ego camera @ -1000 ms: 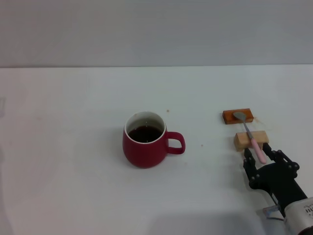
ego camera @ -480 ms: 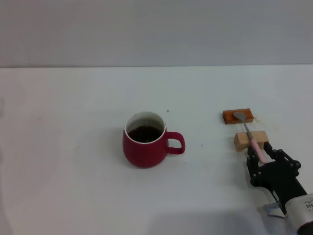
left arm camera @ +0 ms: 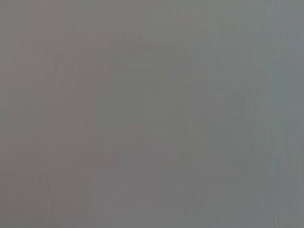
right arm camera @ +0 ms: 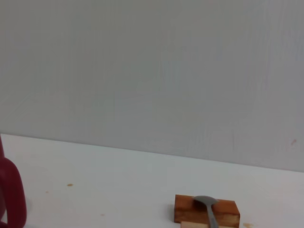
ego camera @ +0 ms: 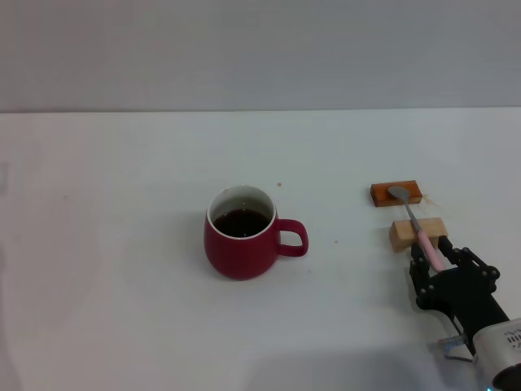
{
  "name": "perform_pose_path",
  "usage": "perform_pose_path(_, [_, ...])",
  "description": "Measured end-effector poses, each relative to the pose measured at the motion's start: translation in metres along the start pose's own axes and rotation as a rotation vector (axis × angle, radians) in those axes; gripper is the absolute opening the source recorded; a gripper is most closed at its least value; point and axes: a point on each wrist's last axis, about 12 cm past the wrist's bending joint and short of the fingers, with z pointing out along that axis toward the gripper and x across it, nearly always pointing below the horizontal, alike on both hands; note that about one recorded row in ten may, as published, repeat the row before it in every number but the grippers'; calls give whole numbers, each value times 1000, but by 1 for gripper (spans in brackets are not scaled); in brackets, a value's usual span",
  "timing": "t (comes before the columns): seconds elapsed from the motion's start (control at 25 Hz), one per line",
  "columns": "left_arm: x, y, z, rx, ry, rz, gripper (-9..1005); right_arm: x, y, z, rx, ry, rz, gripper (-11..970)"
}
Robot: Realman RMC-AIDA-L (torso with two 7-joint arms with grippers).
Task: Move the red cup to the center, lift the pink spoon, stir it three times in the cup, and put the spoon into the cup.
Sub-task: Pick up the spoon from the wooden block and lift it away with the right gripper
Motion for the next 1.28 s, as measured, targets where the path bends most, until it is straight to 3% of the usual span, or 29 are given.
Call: perform_pose_path(1.28, [1, 2, -1, -6, 4, 3, 802, -2, 4, 1, -17, -6, -10, 293])
